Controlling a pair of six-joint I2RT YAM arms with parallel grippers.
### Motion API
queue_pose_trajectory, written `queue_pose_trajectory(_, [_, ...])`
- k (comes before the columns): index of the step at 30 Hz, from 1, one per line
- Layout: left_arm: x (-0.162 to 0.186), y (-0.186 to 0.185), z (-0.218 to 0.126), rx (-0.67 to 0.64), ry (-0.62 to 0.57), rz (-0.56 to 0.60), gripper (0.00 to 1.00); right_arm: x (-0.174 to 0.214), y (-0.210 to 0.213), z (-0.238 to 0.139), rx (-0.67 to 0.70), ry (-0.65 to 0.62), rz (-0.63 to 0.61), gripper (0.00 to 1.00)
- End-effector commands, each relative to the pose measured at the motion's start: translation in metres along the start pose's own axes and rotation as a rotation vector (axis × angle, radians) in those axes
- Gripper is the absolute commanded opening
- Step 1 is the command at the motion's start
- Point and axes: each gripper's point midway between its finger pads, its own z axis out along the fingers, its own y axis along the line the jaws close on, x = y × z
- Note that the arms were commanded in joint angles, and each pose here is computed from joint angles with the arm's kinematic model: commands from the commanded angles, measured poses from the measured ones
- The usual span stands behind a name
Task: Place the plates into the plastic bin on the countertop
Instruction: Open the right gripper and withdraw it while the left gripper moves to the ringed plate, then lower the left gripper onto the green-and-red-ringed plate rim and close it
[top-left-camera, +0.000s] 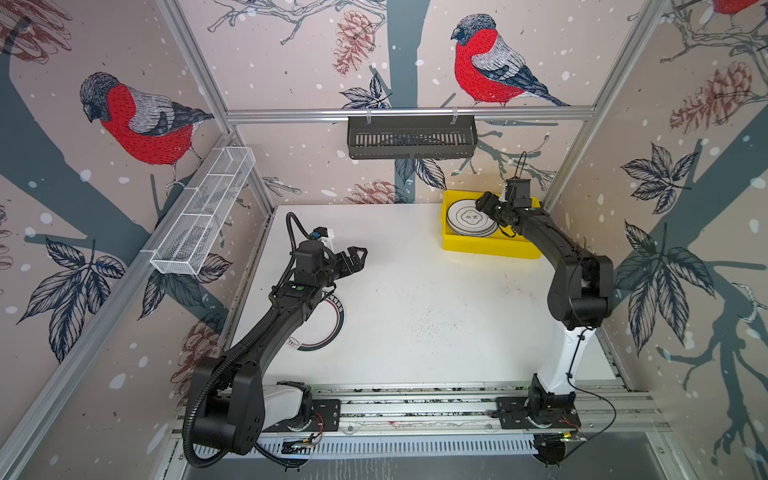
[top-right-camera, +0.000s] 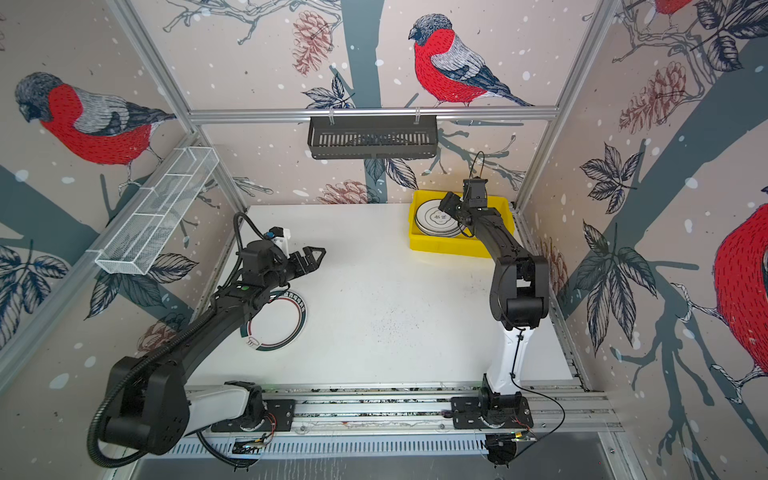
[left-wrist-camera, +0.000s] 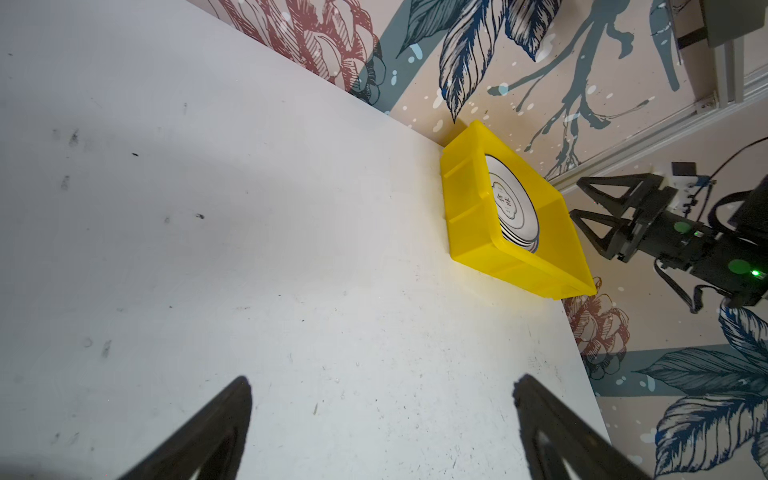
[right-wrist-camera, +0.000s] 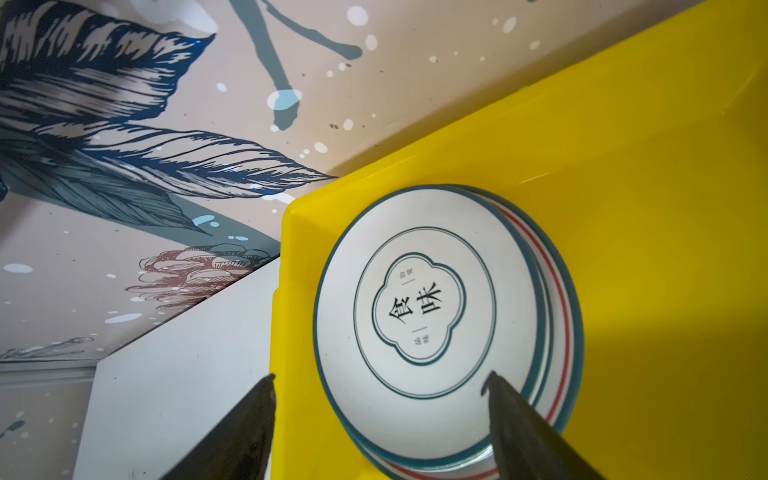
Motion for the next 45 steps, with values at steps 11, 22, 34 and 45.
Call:
queue_pose_trajectory(11, [0.016,0.098,-0.049,-0.498,-0.018,-0.085,0.98,0.080,0.098,-0.119,-0.317,0.019,-0.213,0.83])
queue_pose_trajectory(22, [0.022,0.166,-0.096,-0.781,0.038,-0.167,0.98,0.169,0.092,-0.164,-0.540,0.176,-0.252,0.84])
queue_pose_trajectory(34, [0.034,0.194,-0.119,-0.777,0.108,-0.196,0.98,0.164,0.088,-0.186,-0.576,0.162,-0.307,0.87])
queue_pose_trajectory(45, [0.045,0.210,-0.106,-0.779,0.205,-0.172,0.98,0.160,0.088,-0.190,-0.570,0.146,-0.312,0.88])
